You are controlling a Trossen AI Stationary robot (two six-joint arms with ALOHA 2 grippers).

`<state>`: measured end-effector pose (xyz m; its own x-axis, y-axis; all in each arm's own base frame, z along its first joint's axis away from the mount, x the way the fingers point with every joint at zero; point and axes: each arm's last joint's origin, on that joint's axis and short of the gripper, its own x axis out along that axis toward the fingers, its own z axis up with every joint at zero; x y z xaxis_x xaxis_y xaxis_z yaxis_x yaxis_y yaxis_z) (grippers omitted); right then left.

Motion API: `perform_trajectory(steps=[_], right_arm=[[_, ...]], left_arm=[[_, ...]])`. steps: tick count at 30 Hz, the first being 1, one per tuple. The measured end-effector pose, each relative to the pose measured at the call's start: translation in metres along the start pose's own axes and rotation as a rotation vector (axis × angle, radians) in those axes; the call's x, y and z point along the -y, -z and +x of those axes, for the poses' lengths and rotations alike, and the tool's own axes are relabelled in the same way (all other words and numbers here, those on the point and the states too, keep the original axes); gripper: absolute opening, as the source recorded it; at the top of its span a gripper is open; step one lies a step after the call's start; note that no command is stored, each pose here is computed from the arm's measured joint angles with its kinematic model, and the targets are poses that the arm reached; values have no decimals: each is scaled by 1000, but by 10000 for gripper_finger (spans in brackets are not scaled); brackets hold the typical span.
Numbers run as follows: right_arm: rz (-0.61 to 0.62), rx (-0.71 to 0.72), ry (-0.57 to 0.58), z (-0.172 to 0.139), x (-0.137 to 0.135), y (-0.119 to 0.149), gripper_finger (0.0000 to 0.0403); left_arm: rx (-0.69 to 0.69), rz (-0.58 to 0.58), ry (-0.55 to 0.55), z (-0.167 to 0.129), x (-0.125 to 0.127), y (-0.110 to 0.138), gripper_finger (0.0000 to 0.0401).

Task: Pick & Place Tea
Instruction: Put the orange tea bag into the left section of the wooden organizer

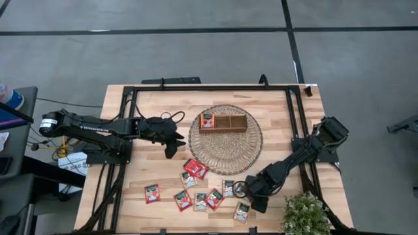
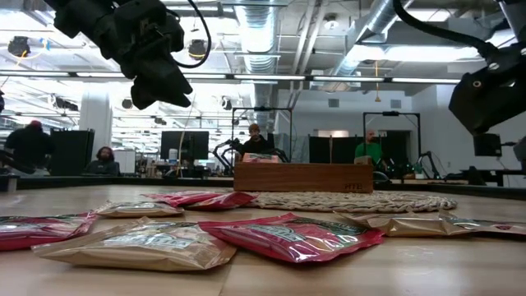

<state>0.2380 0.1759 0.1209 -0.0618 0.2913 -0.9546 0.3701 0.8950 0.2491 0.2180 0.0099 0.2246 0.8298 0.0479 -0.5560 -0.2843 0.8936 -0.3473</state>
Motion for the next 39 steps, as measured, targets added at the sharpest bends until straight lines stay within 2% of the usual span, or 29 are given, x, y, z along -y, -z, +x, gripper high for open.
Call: perform_trajectory(steps=[3,11,16,20,24,25,27,32,39], right_arm=[[32,9,31,0,3,-2,127],[118,-24,218,-6,24,1,127],[117,3,245,-8,28,-3,125],[131,19,277,-9,33,-7,97],[137,32,302,-10,35,-7,21],[141,34,306,-10,35,-7,12],[146,38,321,-12,35,-7,10],[142,50,481,-26,32,-9,2],[86,84,589,-59,19,-11,1]], left_arm=[[0,0,0,0,0,0,147],[0,0,0,0,0,0,147],[0,1,0,0,0,0,147],[0,0,0,0,0,0,147],[0,0,0,0,0,0,147],[0,0,0,0,0,0,147],[0,0,0,0,0,0,147],[0,0,0,0,0,0,147],[20,0,10,0,1,-2,147]])
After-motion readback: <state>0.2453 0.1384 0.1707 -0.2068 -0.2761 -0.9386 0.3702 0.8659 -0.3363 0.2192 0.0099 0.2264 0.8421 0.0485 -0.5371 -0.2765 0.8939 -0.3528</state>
